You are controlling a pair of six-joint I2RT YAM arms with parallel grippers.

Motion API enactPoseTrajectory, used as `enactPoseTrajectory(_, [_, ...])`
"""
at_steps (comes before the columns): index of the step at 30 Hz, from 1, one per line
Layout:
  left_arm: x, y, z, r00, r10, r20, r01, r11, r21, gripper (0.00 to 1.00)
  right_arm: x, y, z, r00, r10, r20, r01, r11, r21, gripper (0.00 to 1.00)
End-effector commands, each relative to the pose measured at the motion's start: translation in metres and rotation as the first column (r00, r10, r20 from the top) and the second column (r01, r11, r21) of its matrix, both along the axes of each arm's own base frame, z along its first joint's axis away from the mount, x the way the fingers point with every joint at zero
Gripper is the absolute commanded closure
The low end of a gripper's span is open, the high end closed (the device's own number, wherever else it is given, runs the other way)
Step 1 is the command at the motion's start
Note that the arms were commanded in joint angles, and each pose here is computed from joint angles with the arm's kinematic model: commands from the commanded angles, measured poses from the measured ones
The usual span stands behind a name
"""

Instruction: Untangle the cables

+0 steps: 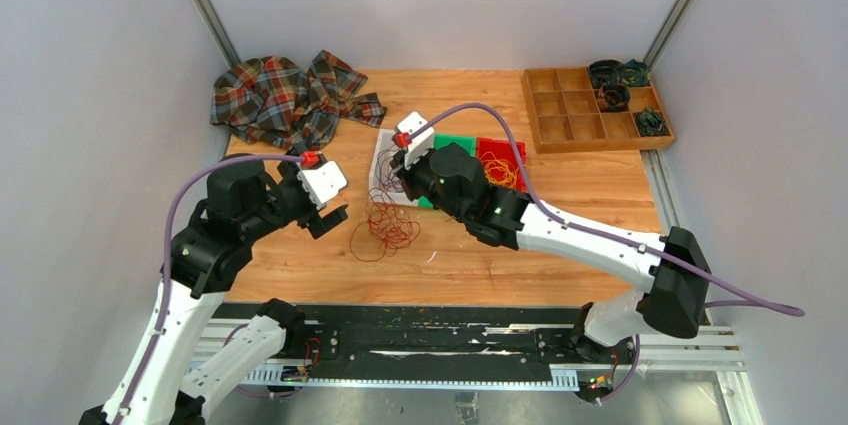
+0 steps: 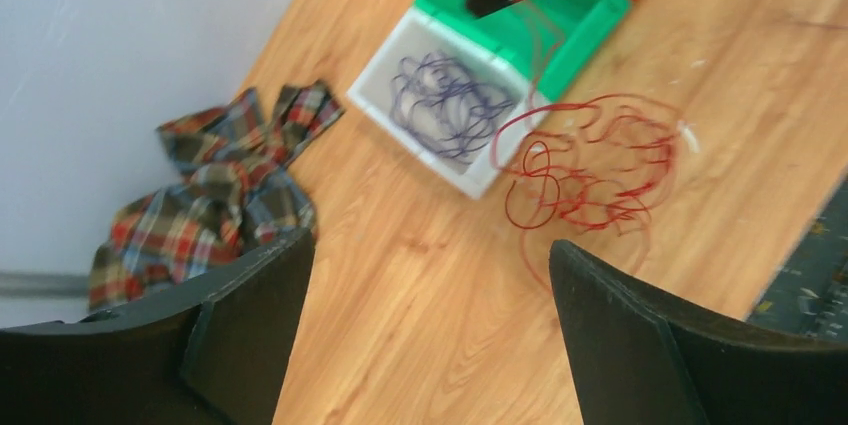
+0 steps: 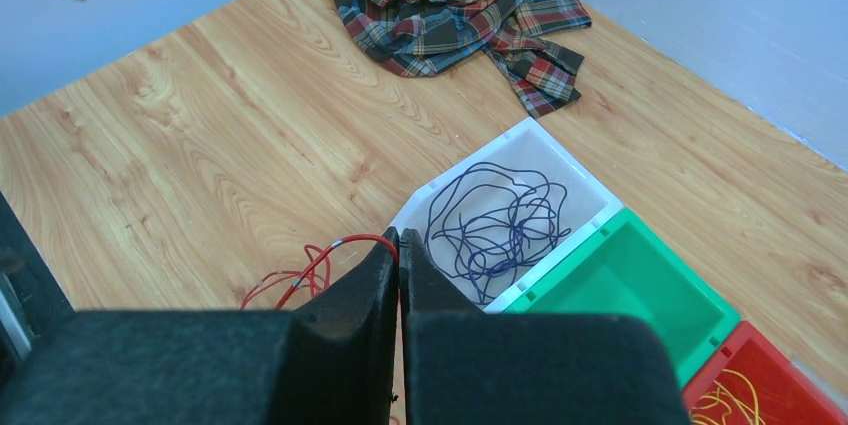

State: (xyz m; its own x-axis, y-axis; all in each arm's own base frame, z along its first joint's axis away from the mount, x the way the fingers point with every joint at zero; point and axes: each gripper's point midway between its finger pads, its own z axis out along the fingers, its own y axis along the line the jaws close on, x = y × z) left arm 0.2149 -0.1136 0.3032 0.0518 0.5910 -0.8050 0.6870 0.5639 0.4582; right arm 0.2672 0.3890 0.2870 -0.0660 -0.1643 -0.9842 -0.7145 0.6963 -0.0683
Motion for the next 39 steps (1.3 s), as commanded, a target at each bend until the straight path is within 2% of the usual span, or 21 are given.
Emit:
enactPoseTrajectory(1, [-0.032, -0.036, 0.014, 0.969, -0.237, -0.073, 0.229, 0.968, -0.1, 0.08, -0.001, -0.002, 0.012, 1.0, -0.006, -0.01, 0.005, 1.0, -0.031, 0.99])
enactPoseTrajectory(4, [-0.031, -0.052, 0.017, 0.952, -0.281, -0.121, 0.258, 0.949, -0.179, 0.09, -0.006, 0.003, 0.011, 1.0, 0.01, -0.028, -0.011, 0.999, -0.046, 0.99])
enactPoseTrajectory(8, [-0.035, -0.079, 0.021, 0.908, -0.358, -0.22, 0.265, 0.894, -0.361, 0.14, -0.01, 0.009, 0.012, 0.999, -0.002, -0.053, -0.002, 0.996, -0.086, 0.99])
enactPoseTrajectory(10, [-0.023, -0.084, 0.024, 0.916, -0.32, -0.24, 0.196, 0.882, -0.428, 0.17, -0.014, 0.011, 0.015, 0.999, 0.0, -0.054, -0.004, 0.996, -0.087, 0.99])
enactPoseTrajectory(15, [-0.012, -0.09, 0.031, 0.928, -0.289, -0.233, 0.127, 0.837, -0.532, 0.26, -0.025, 0.016, 0.018, 0.998, 0.009, -0.066, -0.013, 0.998, -0.066, 0.99])
enactPoseTrajectory(22, [-0.001, -0.087, 0.014, 0.934, -0.234, -0.27, 0.061, 0.848, -0.526, 0.47, -0.037, 0.021, 0.023, 0.995, 0.038, -0.09, -0.042, 0.998, -0.037, 0.99])
enactPoseTrajectory(27, [0.004, -0.079, 0.004, 0.949, -0.192, -0.248, 0.057, 0.883, -0.466, 0.75, -0.04, 0.016, 0.023, 0.994, 0.037, -0.098, -0.04, 0.999, -0.03, 0.99])
enactPoseTrajectory(29, [0.004, -0.079, 0.001, 0.948, -0.194, -0.252, 0.061, 0.889, -0.455, 0.82, -0.042, 0.014, 0.024, 0.994, 0.041, -0.097, -0.044, 0.999, -0.023, 0.99])
enactPoseTrajectory(34, [0.004, -0.077, 0.0, 0.951, -0.195, -0.239, 0.075, 0.898, -0.432, 0.91, -0.05, 0.01, 0.032, 0.994, 0.084, -0.075, -0.083, 0.996, 0.013, 0.99])
enactPoseTrajectory(36, [0.003, -0.076, 0.003, 0.954, -0.202, -0.223, 0.094, 0.904, -0.418, 0.98, -0.055, 0.01, 0.032, 0.991, 0.113, -0.07, -0.112, 0.994, 0.018, 0.99])
enactPoseTrajectory(39, [0.002, -0.076, 0.011, 0.957, -0.21, -0.199, 0.111, 0.902, -0.416, 0.99, -0.063, 0.008, 0.036, 0.985, 0.161, -0.056, -0.158, 0.986, 0.053, 0.99])
